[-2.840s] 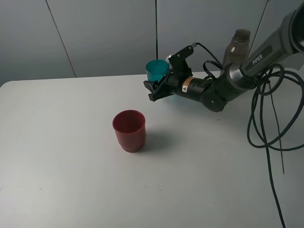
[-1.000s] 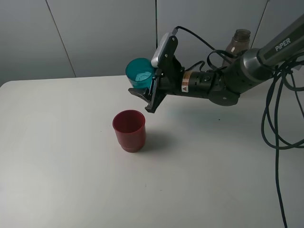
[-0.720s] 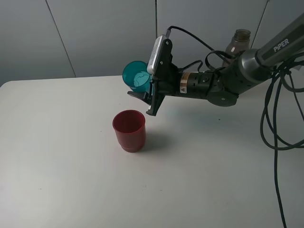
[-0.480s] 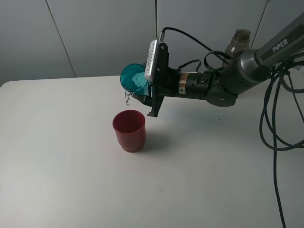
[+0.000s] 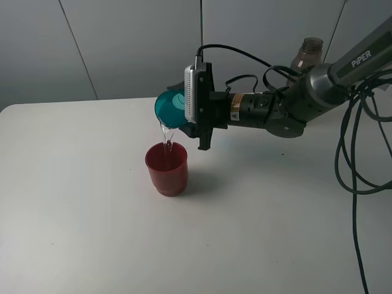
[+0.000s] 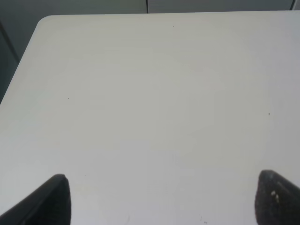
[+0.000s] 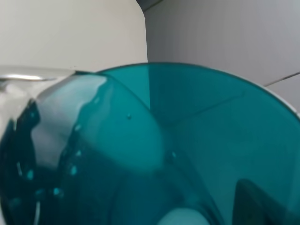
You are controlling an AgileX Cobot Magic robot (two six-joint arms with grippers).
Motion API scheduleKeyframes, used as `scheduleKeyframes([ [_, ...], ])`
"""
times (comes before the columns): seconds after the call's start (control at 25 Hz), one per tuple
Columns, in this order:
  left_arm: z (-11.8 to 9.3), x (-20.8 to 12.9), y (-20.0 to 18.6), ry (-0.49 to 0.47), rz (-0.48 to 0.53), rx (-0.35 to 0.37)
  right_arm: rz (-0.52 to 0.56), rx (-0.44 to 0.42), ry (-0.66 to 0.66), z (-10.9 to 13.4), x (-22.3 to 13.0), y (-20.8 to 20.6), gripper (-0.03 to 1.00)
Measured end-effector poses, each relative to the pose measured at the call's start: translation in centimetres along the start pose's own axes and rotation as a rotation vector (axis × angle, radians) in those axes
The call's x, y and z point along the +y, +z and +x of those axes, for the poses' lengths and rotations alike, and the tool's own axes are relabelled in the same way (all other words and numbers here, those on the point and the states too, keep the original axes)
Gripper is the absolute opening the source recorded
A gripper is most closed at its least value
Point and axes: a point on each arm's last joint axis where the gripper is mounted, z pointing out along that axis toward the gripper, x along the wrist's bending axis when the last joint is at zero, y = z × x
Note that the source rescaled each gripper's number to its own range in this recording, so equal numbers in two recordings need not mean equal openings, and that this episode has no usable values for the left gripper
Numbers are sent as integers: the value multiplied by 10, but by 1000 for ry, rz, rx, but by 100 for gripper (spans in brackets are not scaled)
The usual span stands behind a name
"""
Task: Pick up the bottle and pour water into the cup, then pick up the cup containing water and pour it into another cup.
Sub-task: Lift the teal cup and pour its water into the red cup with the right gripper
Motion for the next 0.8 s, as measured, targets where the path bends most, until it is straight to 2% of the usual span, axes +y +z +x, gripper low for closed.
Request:
scheduleKeyframes([
  [0.36, 0, 0, 0, 0, 0, 0, 12, -26, -85, -2, -1, 0, 6],
  [0.8, 0, 0, 0, 0, 0, 0, -75, -124, -156, -13, 9, -2, 6],
])
